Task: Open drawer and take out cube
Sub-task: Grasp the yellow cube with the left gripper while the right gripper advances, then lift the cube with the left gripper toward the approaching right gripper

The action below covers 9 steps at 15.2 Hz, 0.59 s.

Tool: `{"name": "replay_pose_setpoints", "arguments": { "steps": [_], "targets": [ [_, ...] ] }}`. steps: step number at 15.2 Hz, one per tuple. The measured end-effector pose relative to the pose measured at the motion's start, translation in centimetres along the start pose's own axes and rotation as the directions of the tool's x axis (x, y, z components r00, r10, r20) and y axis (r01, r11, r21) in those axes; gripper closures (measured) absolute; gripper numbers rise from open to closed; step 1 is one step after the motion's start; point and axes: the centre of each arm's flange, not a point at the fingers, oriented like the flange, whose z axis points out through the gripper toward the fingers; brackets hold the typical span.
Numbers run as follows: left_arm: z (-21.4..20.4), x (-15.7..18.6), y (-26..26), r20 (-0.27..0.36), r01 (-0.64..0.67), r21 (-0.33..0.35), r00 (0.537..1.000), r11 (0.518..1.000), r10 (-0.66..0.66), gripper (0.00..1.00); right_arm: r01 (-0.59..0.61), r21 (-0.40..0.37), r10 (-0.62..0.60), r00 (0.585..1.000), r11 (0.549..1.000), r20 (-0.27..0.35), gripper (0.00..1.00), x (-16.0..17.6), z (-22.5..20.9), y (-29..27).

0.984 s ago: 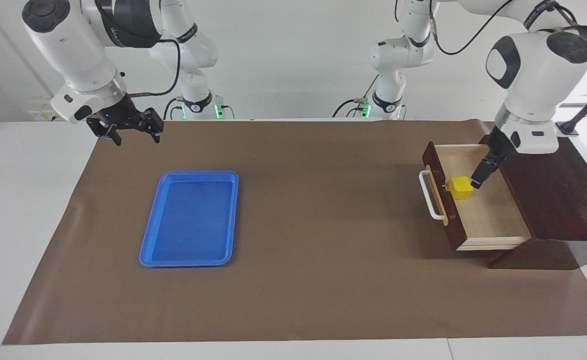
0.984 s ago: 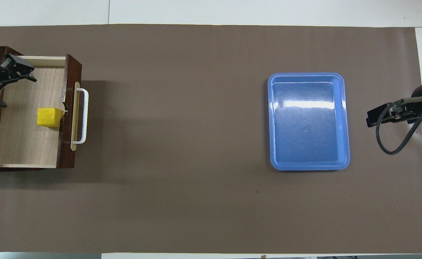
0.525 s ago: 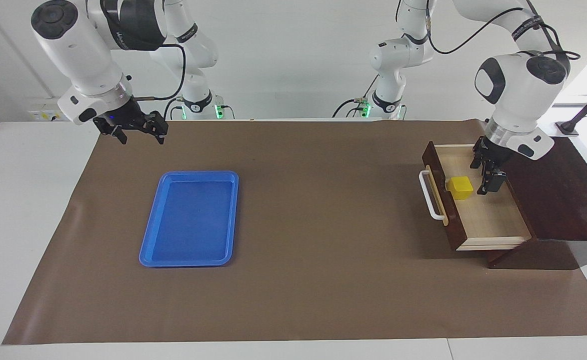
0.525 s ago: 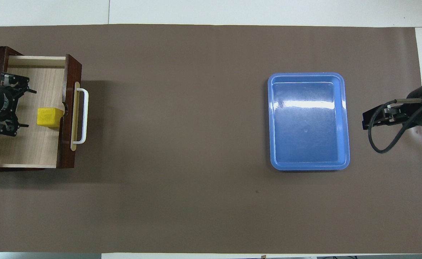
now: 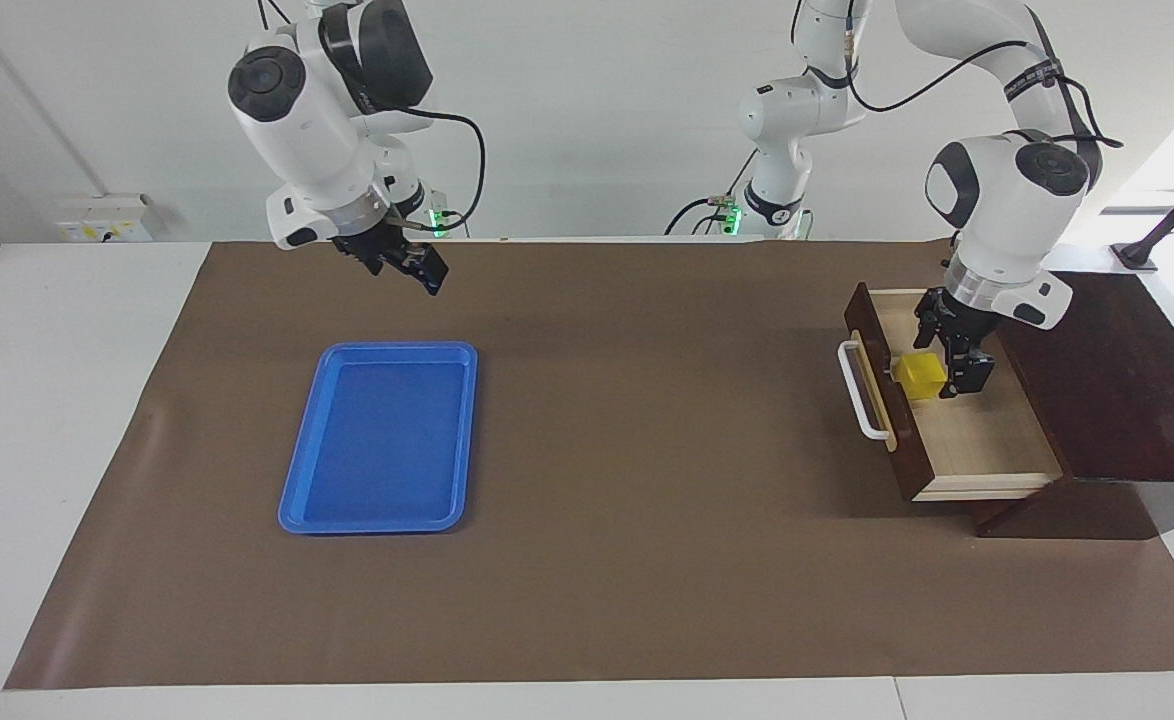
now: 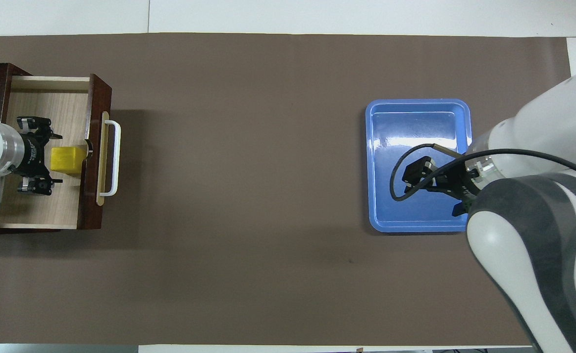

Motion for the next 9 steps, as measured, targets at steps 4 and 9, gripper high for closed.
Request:
{"name": "replay_pose_setpoints", "arguments": {
  "steps": [4, 9],
  "targets": [
    [0.1, 0.0, 0.0, 0.000, 0.020, -0.001, 1.000, 1.000, -0.020, 0.44, -0.207, 0.065, 0.202, 0.977, 0.976, 0.070, 0.00, -2.4, 3.0, -3.1],
    [-5.3, -0.7, 2.0, 0.003, 0.013, 0.025, 1.000, 1.000, -0.013, 0.45, -0.403, 0.114, 0.379, 0.906, 0.908, 0.187, 0.00, -4.5, 6.2, -6.2]
  ]
}}
